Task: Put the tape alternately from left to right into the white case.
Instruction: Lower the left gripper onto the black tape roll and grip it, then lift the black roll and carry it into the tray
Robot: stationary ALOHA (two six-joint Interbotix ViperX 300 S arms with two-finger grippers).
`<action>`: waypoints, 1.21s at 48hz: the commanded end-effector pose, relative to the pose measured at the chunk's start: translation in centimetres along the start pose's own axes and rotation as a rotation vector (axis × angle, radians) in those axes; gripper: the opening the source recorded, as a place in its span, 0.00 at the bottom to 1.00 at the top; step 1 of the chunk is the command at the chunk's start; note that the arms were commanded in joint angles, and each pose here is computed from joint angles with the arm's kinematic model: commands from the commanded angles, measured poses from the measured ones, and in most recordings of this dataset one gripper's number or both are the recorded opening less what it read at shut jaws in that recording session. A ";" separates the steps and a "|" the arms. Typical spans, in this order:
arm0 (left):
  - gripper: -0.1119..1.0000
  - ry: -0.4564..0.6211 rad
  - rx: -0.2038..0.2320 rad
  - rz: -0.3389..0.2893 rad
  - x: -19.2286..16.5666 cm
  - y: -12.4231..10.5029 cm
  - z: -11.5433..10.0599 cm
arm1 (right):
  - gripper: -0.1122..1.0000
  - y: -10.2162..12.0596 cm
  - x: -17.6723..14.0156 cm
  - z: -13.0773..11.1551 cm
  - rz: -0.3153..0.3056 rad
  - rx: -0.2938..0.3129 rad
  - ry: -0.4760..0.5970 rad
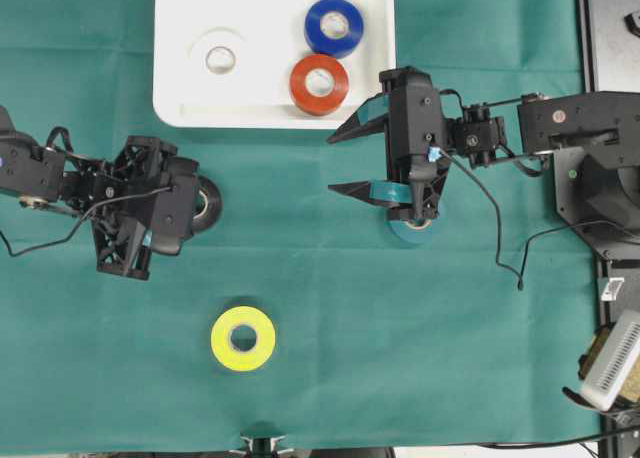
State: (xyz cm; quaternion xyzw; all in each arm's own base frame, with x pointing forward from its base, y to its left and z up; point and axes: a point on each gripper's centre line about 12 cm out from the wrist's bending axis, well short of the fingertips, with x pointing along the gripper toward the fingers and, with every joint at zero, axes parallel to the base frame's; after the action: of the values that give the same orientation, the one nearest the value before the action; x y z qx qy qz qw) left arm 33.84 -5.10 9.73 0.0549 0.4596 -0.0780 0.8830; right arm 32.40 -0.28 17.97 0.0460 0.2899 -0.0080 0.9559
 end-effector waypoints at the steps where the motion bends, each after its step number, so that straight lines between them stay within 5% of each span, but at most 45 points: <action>1: 0.06 -0.028 -0.005 0.002 -0.7 0.2 1.1 | 0.68 0.2 -0.4 0.8 0.006 0.000 -0.032; 45: 0.06 -0.223 0.004 0.016 -7.3 0.5 4.9 | 0.68 0.2 -0.4 0.9 0.006 0.000 -0.033; 58: 0.06 -0.236 -0.044 0.069 -7.2 3.2 5.5 | 0.68 0.2 -0.4 0.9 0.007 0.000 -0.034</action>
State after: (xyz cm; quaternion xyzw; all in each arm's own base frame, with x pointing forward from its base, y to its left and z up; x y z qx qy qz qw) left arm 33.89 -3.07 17.43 0.0438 0.3752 -0.0543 0.9243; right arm 32.41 -0.27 17.99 0.0461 0.2892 -0.0077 0.9561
